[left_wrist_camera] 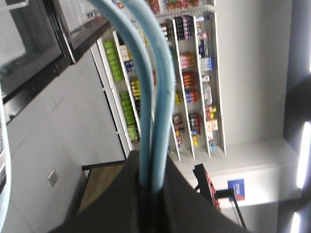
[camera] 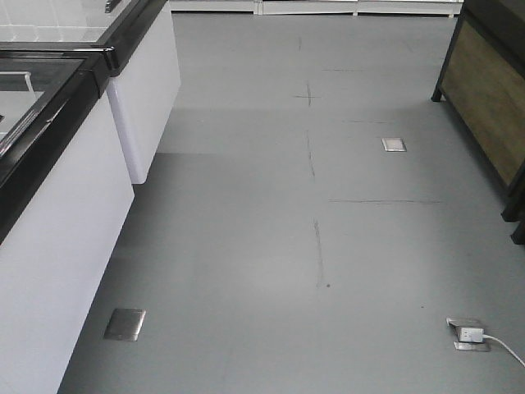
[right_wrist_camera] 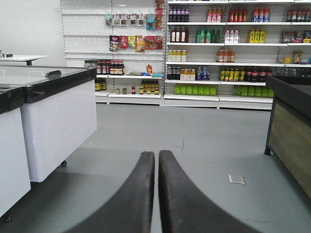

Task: Left arm holds basket, right arm returns cookies
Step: 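Lift the basket with the cookie box up in front of the robot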

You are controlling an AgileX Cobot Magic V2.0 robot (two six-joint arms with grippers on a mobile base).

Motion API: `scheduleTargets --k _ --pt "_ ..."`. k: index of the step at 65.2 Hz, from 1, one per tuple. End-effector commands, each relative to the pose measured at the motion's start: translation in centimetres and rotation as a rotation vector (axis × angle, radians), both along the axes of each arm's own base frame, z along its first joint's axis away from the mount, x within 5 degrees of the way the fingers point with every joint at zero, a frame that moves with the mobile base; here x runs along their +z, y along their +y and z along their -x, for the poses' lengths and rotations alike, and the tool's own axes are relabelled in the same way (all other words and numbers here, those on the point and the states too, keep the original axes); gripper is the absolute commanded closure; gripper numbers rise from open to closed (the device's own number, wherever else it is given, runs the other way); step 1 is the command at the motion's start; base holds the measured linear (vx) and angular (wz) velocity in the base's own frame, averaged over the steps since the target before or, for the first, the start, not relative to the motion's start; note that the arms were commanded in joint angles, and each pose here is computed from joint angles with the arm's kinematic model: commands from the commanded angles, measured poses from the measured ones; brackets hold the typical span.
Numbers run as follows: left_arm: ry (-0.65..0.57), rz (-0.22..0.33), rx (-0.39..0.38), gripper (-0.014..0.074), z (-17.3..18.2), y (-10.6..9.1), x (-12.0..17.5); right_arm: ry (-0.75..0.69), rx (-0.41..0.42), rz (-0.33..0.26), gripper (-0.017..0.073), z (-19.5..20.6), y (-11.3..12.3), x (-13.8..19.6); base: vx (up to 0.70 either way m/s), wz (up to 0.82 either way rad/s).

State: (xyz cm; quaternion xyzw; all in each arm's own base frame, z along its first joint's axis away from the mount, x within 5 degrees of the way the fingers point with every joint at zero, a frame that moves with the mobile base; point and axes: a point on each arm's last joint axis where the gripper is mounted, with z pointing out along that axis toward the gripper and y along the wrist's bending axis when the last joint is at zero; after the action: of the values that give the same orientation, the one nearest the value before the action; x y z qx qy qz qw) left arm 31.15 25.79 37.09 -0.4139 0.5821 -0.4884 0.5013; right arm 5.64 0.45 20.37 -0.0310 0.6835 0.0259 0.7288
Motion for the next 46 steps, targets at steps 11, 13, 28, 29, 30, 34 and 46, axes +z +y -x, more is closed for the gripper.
scheduleTargets --k 11,13,28,29,30,34,46 --pt "-0.221 -0.040 -0.280 0.0599 -1.7 -9.1 5.9 -0.072 0.008 0.003 0.0570 0.1 0.1 0.2 0.00 0.00" --pt "-0.219 -0.035 -0.301 0.0599 -2.0 -10.1 5.9 -0.072 0.008 0.003 0.0570 0.1 0.1 0.2 0.00 0.00" --pt "-0.175 -0.040 -0.468 0.0599 -2.7 -18.0 3.1 -0.072 0.008 0.003 0.0570 0.1 0.1 0.2 0.00 0.00" --pt "-0.171 -0.042 -0.478 0.0599 -2.7 -18.4 2.8 -0.072 0.008 0.003 0.0570 0.1 0.1 0.2 0.00 0.00" --pt "-0.167 -0.043 -0.489 0.0599 -2.6 -18.8 2.5 -0.072 0.008 0.003 0.0570 0.1 0.1 0.2 0.00 0.00" --pt "-0.151 -0.053 -0.543 0.0599 -2.2 -20.7 1.0 -0.072 0.008 0.003 0.0570 0.1 0.1 0.2 0.00 0.00" --pt "-0.122 -0.058 -0.719 0.0599 -0.2 -25.8 -2.4 -0.072 0.008 0.003 0.0570 0.1 0.1 0.2 0.00 0.00"
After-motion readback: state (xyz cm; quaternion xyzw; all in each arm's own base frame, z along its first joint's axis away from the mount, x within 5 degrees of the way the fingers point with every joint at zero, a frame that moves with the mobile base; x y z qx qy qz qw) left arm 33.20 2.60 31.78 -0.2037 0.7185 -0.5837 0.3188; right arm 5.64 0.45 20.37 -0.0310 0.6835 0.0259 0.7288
